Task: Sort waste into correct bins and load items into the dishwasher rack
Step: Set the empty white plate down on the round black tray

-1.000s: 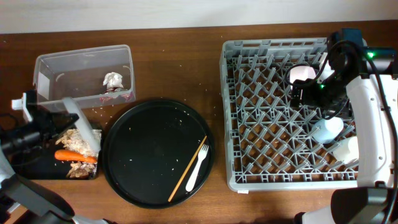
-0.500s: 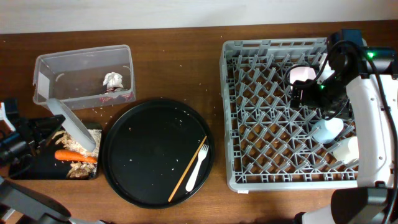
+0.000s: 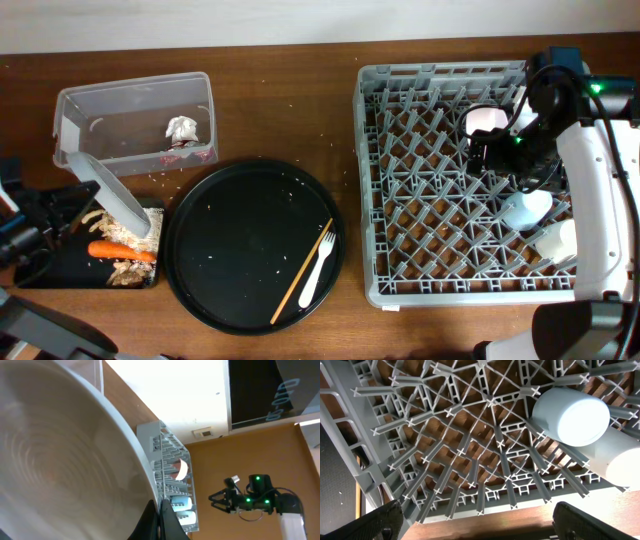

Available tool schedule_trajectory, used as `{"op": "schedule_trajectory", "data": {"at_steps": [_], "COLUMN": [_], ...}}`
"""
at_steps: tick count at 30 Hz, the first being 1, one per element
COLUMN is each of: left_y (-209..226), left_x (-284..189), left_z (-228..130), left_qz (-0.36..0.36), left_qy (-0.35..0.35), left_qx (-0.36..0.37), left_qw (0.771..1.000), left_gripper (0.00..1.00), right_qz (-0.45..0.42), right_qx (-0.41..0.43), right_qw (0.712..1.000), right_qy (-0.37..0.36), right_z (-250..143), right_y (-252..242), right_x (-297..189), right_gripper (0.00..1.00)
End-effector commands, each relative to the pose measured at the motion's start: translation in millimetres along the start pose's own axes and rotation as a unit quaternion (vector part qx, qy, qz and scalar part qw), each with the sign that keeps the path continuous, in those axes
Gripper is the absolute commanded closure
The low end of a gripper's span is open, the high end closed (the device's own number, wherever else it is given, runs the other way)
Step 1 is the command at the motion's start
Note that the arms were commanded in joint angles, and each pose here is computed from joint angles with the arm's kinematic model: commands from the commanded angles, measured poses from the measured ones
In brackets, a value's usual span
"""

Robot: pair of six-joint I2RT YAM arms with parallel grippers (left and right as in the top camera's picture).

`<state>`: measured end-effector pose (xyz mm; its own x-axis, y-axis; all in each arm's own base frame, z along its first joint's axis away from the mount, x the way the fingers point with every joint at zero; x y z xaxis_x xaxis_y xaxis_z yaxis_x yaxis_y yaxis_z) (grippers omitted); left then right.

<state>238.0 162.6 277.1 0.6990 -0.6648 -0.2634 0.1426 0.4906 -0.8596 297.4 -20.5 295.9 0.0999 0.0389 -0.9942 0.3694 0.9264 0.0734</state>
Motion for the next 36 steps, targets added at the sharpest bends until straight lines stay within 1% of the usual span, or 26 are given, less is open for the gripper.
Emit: {"op": "schedule_trajectory", "data": {"at_steps": [1,3,6,7,8,10,11,12,13,14,15,16,17,18,19,22,25,27,29,32,33,34,35,36], "left_y": [-7,-10,-28,-41,-47,-62,-66,-68,-69,-68,-66,-62,-62,-64,-69,-76,-63,-53,-44,-39,-40,-41,-42,-42], "left_x": [-1,1,26,48,60,97,113,127,149,163,177,193,202,211,223,245,255,258,262,272,273,275,277,277], "left_z": [0,-2,-8,-16,-21,-40,-49,-58,-71,-78,-85,-92,-95,-98,-105,-129,-156,-171,-186,-200,-202,-203,-203,-202], "left_qz": [-0.006,-0.010,-0.027,-0.037,-0.040,-0.056,-0.053,-0.038,0.006,0.047,0.113,0.215,0.274,0.314,0.333,0.338,0.352,0.354,0.347,0.330,0.327,0.324,0.320,0.320], "left_qy": [-0.013,-0.007,0.042,0.087,0.114,0.201,0.241,0.280,0.335,0.363,0.386,0.394,0.384,0.370,0.358,0.349,0.350,0.358,0.363,0.360,0.359,0.357,0.354,0.352], "left_qx": [0.021,0.010,0.063,0.096,0.116,0.163,0.175,0.179,0.186,0.195,0.204,0.219,0.225,0.229,0.244,0.262,0.233,0.227,0.236,0.255,0.259,0.263,0.265,0.266], "left_qw": [1.000,1.000,0.997,0.991,0.986,0.964,0.953,0.942,0.924,0.910,0.893,0.867,0.853,0.844,0.838,0.834,0.836,0.834,0.832,0.834,0.835,0.836,0.838,0.839], "left_gripper": [1.00,1.00,1.00,1.00,1.00,0.99,0.99,1.00,1.00,1.00,0.99,0.99,1.00,1.00,0.99,1.00,1.00,1.00,1.00,0.99,0.92,0.79,0.69,0.66], "right_qz": [0.000,0.000,0.000,0.000,0.000,0.000,0.000,0.000,0.000,0.000,0.000,0.000,0.000,0.000,0.000,0.000,0.000,0.000,0.000,0.000,0.000,0.000,0.000,0.000], "right_qx": [-0.006,-0.006,-0.006,-0.006,-0.006,-0.006,-0.006,-0.006,-0.006,-0.006,-0.006,-0.006,-0.006,-0.006,-0.006,-0.006,-0.006,-0.006,-0.006,-0.006,-0.006,-0.006,-0.006,-0.006], "right_qw": [1.000,1.000,1.000,1.000,1.000,1.000,1.000,1.000,1.000,1.000,1.000,1.000,1.000,1.000,1.000,1.000,1.000,1.000,1.000,1.000,1.000,1.000,1.000,1.000], "right_qy": [0.002,0.002,0.004,0.004,0.004,0.004,0.004,0.004,0.004,0.004,0.004,0.004,0.004,0.004,0.004,0.004,0.004,0.004,0.004,0.004,0.004,0.004,0.004,0.004], "right_z": [-1,-1,-2,-2,-2,-2,-2,-2,-2,-2,-2,-2,-2,-2,-2,-2,-2,-2,-2,-2,-2,-2,-2,-2], "right_y": [1,1,1,1,1,1,1,1,1,1,1,1,1,1,1,1,1,1,1,1,1,1,1,1], "right_x": [0,0,0,0,0,0,0,0,0,0,0,0,0,0,0,0,0,0,0,0,0,0,0,0], "right_gripper": [0.02,0.02,0.02,0.02,0.02,0.02,0.02,0.02,0.02,0.02,0.02,0.02,0.02,0.02,0.02,0.02,0.02,0.02,0.02,0.02,0.02,0.02,0.02,0.02]}}
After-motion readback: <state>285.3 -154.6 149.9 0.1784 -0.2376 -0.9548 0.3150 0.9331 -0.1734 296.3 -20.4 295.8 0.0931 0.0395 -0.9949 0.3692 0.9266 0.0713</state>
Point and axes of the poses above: each gripper's point midway between its finger pads, its own x axis out along the fingers, its own y axis along the line the jaws close on, z = x × y, the point moved 8 cm from there along -x, back along the fingers, and after that the axes turned 7 degrees about x, right-handed, at the moved point
